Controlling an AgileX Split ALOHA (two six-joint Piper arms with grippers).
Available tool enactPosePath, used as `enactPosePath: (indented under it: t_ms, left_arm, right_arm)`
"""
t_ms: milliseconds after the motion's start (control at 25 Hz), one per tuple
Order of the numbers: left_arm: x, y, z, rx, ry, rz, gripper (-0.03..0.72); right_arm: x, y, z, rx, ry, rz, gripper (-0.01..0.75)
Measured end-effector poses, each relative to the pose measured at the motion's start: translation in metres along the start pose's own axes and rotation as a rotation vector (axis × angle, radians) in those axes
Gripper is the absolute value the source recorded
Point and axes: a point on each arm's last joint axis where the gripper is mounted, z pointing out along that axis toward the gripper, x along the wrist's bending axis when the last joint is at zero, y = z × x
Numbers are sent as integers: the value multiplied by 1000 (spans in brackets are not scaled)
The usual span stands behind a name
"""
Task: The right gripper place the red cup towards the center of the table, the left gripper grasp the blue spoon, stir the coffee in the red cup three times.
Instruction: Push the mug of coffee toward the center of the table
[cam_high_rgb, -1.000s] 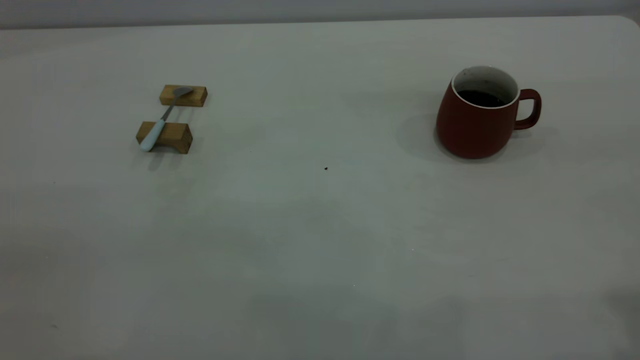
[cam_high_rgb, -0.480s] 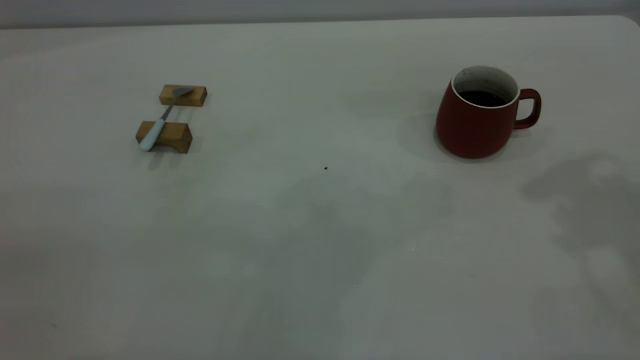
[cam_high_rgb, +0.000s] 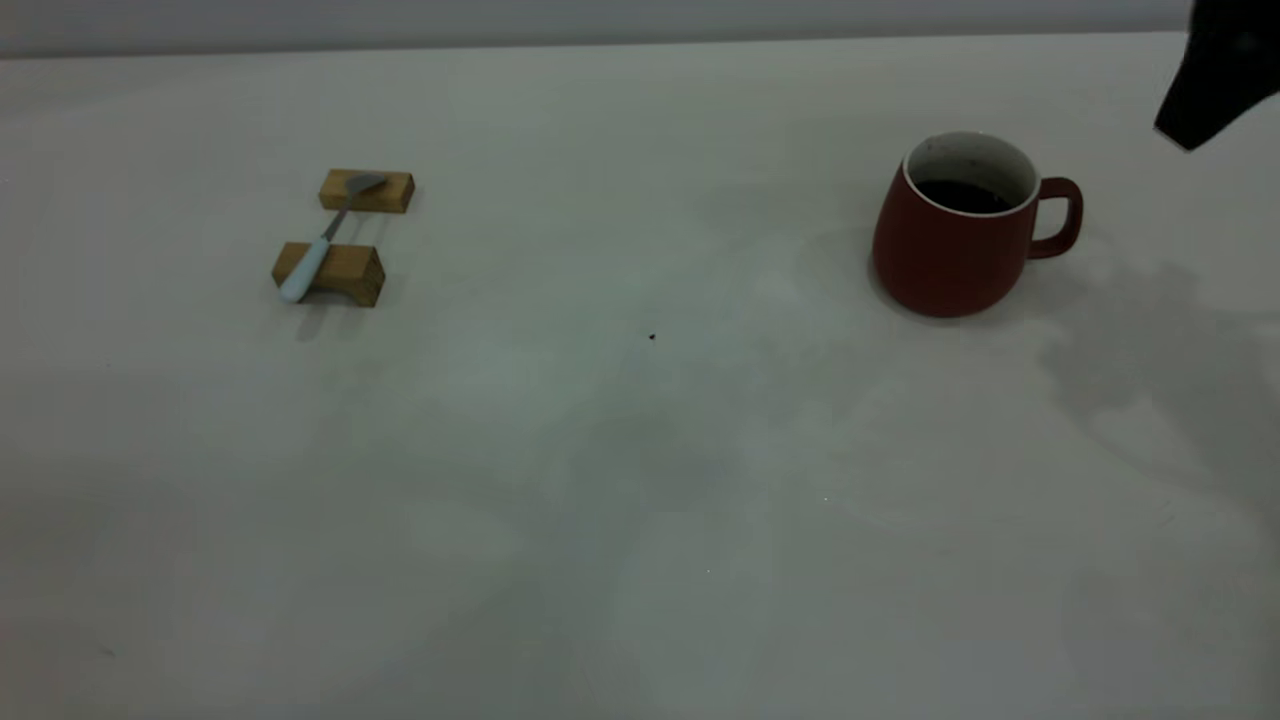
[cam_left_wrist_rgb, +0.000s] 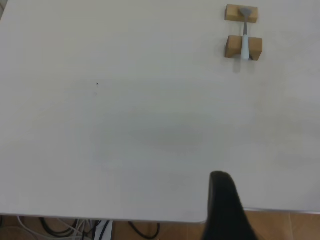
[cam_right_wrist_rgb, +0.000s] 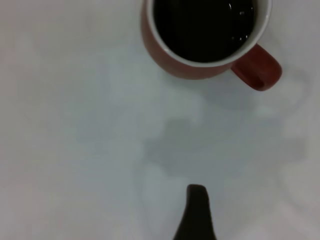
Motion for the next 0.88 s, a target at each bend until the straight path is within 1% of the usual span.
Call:
enactPosePath:
  t_ms: [160,360,720,880]
  left_arm:
    - [0,0,0,0,0,0,527]
    - [0,0,0,0,0,0,527]
    - [0,0,0,0,0,0,527]
    - [0,0,0,0,0,0,527]
  right_arm:
    - [-14,4,29,47,5,-72,680]
    - [-26,8,57,79,9,-172,676]
    - [-40,17,93,77,9,-387,674]
    - [-37,25,102,67,7,-521,672]
